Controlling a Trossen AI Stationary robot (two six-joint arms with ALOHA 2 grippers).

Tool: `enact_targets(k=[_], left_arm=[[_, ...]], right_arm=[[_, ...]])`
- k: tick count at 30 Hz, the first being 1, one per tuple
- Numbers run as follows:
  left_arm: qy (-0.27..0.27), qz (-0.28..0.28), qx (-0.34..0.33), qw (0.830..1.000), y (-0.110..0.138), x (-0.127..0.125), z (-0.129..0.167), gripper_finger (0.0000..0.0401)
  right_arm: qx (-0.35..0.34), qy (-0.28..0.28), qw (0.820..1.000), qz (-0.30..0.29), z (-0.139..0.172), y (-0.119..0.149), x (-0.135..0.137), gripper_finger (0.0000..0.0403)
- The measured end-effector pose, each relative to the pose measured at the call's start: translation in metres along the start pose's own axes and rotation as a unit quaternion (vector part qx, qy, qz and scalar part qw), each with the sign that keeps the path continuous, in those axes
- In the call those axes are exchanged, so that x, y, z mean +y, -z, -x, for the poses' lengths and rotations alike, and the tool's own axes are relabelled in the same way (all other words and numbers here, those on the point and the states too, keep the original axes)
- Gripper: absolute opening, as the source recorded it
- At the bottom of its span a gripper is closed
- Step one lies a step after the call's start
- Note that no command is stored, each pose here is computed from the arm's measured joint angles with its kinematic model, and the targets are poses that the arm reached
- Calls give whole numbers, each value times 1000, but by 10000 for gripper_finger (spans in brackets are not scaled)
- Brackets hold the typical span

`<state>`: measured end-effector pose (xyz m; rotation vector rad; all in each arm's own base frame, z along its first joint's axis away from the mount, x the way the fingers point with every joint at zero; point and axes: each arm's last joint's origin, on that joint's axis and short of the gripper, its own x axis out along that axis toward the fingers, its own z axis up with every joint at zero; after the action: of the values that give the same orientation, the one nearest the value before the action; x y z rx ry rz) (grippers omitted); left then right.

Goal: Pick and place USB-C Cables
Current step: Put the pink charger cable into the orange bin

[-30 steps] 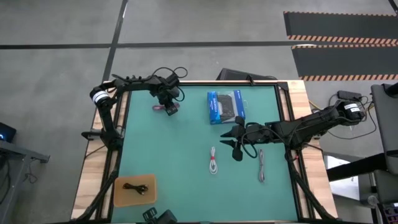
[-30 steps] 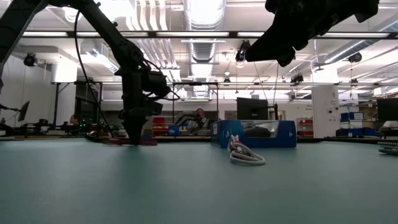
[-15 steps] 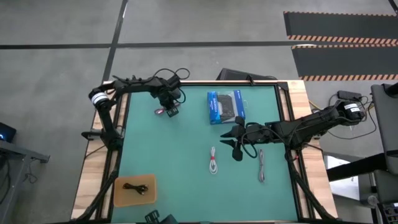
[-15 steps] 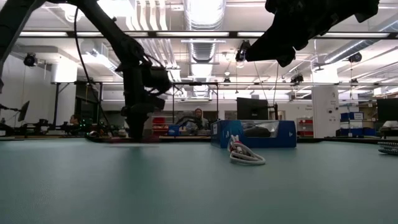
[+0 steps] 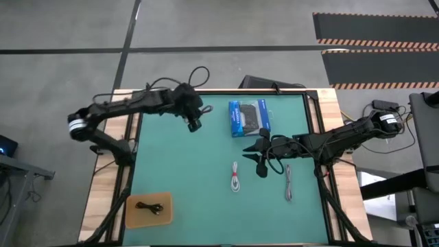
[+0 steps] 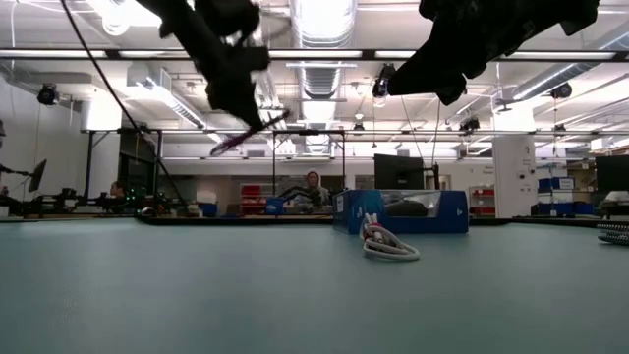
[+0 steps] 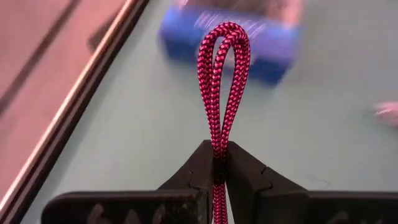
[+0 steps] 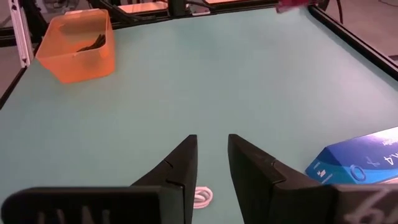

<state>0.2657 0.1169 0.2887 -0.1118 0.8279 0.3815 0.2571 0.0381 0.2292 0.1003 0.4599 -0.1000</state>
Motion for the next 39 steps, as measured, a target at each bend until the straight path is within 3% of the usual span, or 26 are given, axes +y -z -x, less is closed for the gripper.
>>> enact_targets(k=[7,15,24,36,39], left_arm=[[53,-19,-144,988,1,-39,41,10],[130,-13,-277,952,20,-73,58,10],[210,-35,-356,910,38,-112,58,10],[318,-36,-433,843,59,-166,66,10],[329,-35,-439,835,63,-176,65,10]], right_arm=[[-2,-5,1000,7,0,1,2,77],[-67,-31,996,40,2,2,11,77],[-128,-43,988,72,4,11,13,77],[-126,-40,987,95,7,21,10,77],[-130,-40,986,99,7,20,10,77]])
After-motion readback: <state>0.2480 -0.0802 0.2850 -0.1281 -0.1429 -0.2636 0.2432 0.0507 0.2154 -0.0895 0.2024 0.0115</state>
